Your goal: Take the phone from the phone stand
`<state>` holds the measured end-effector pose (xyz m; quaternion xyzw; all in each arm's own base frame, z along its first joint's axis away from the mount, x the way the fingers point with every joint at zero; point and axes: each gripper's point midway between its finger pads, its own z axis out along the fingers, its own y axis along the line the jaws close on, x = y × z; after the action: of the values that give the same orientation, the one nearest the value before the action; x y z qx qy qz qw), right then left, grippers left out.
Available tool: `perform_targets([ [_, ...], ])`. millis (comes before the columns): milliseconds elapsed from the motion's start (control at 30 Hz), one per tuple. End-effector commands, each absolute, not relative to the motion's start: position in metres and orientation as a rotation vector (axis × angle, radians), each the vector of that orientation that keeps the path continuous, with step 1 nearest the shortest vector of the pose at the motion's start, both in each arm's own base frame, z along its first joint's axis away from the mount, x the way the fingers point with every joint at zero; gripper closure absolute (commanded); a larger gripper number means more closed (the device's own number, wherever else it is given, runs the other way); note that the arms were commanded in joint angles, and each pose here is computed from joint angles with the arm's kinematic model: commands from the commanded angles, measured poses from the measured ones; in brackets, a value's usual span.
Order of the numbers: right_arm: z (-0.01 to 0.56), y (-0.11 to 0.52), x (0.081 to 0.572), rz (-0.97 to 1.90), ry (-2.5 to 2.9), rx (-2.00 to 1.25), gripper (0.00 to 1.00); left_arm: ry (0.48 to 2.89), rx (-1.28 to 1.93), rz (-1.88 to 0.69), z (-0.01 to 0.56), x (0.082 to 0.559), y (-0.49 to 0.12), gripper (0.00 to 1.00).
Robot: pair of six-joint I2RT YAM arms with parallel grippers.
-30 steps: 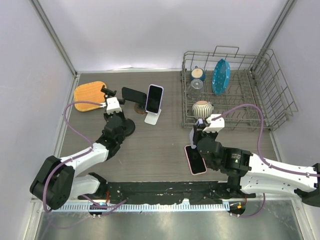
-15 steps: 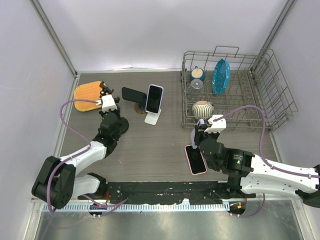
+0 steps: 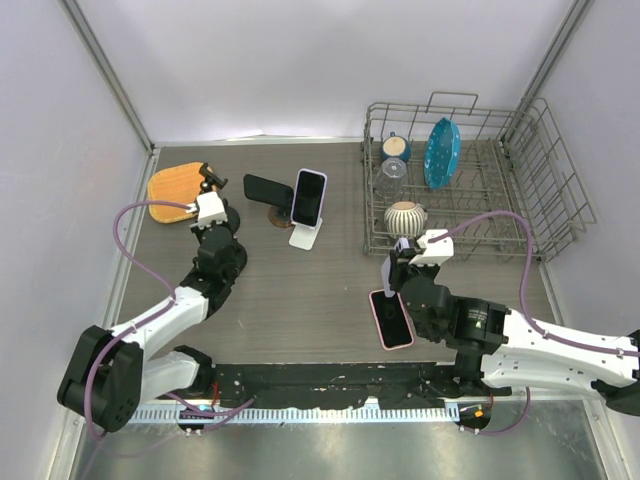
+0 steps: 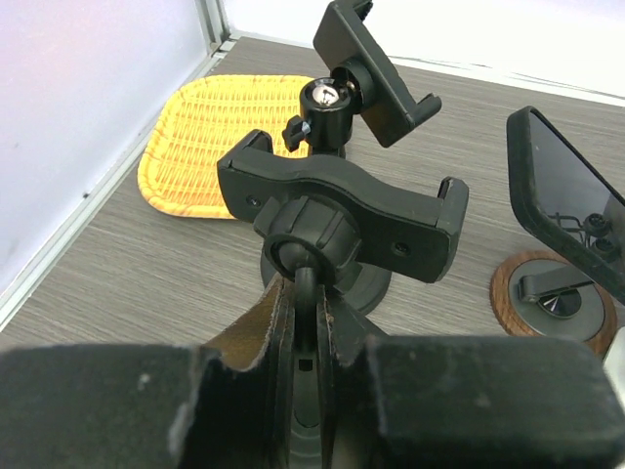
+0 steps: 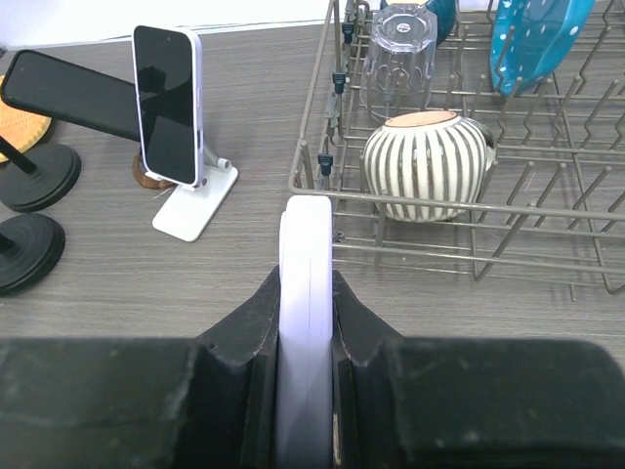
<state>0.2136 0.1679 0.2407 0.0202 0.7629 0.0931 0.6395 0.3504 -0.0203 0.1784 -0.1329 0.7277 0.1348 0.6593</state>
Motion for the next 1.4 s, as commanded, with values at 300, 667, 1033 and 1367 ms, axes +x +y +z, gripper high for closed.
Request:
perform_targets([
  [300, 0.265, 0.167, 0.214, 0.291, 1.689, 0.128, 0.99, 1.662, -0.322, 0.299, 0.182, 0.329, -0.018, 0.41],
  [667, 0.271, 0.174, 0.213, 0.319, 1.699, 0.113, 0.99, 1.644, -0.371, 0.089, 0.221, 0.306, -0.037, 0.11],
  [1033, 0.27, 0.185, 0.212, 0.29, 1.794, 0.112, 0.99, 1.645, -0.1, -0.204, 0.269, 0.268, -0.104, 0.0],
  [1367, 0.272, 0.198, 0.211, 0.341, 1.848, 0.157, 0.99, 1.536, 0.299, -0.557, 0.286, 0.223, -0.195, 0.0],
])
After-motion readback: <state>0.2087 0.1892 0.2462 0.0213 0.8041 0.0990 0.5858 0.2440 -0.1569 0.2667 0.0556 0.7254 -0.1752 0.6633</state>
